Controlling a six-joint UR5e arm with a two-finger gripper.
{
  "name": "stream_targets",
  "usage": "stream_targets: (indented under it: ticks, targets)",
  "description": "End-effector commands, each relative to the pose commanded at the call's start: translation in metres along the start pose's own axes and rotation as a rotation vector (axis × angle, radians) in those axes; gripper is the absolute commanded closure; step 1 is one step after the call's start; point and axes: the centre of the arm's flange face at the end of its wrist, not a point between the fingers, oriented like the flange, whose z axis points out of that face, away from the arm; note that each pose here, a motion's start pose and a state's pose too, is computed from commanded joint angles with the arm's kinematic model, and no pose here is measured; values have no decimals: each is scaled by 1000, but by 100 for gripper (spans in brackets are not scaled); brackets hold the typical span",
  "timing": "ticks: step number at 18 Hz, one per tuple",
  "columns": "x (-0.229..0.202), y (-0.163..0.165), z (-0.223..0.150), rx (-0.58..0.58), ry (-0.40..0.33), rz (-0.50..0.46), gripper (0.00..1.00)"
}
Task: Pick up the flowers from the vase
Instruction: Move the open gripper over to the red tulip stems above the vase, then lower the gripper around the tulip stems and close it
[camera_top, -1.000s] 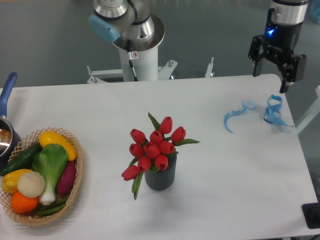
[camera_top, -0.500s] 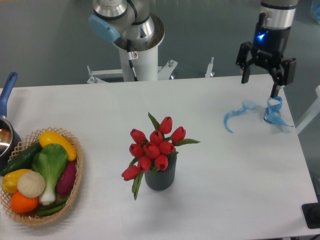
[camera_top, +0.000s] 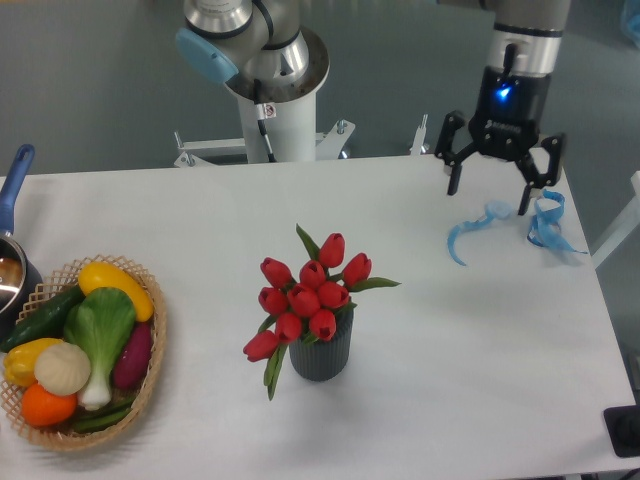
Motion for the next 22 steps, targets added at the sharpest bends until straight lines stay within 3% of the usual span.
stream_targets:
  ticks: [3, 5, 11, 22]
  targets:
    - [25, -14, 37, 12, 53, 41, 0]
    - [40, -23, 58, 106, 86, 37, 0]
    - [54, -24, 73, 236, 147, 25, 0]
    - [83, -59, 123, 312, 220, 117, 0]
